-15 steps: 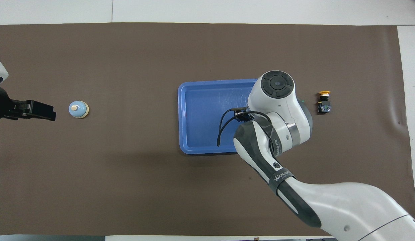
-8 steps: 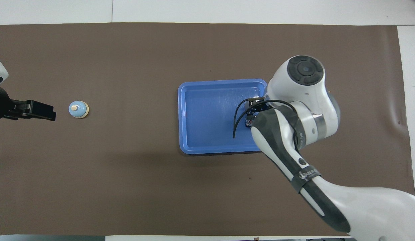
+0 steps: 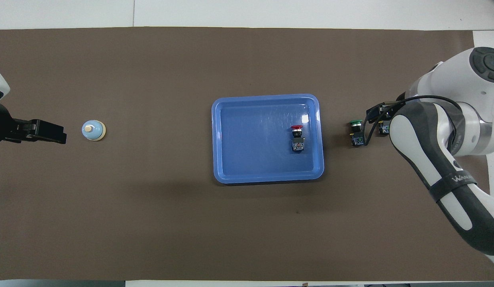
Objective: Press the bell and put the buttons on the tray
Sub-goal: 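Grasp the yellow button with the right gripper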
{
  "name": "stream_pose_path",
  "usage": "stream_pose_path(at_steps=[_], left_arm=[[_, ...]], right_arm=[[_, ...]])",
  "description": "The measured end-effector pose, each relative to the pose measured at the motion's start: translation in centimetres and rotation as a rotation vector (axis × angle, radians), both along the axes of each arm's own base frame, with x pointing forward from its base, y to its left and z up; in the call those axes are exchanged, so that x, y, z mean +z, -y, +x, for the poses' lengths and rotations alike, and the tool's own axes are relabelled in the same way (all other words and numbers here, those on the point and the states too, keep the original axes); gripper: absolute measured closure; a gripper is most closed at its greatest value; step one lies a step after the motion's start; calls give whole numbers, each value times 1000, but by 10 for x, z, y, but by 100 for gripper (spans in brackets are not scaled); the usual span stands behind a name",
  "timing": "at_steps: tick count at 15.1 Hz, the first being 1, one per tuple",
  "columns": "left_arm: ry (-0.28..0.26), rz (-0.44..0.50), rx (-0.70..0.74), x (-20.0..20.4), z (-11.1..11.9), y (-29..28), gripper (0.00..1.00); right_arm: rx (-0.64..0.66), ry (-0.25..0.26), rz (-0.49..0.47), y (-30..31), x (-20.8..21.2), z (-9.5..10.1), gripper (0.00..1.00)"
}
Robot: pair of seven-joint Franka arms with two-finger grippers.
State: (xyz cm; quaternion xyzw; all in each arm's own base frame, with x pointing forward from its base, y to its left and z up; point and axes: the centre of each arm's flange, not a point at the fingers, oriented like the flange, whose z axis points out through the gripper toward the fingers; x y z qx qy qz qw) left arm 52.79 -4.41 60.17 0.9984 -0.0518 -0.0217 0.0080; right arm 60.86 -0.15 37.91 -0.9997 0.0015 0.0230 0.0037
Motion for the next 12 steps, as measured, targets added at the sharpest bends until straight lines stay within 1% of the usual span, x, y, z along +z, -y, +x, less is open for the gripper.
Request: stream_pose_path(at_steps=[2,7,10,12], left_arm=[[0,0,0,0,0,0,0],[0,0,0,0,0,0,0],[0,0,0,0,0,0,0],[0,0,0,0,0,0,0]], right_arm=[[2,8,1,18,-16,-4,0],[-7,16,0,28,-38,-3,0],[-19,31,-1,44,-58,-3,0],[-22,29,-1,48,-70,-4,0]])
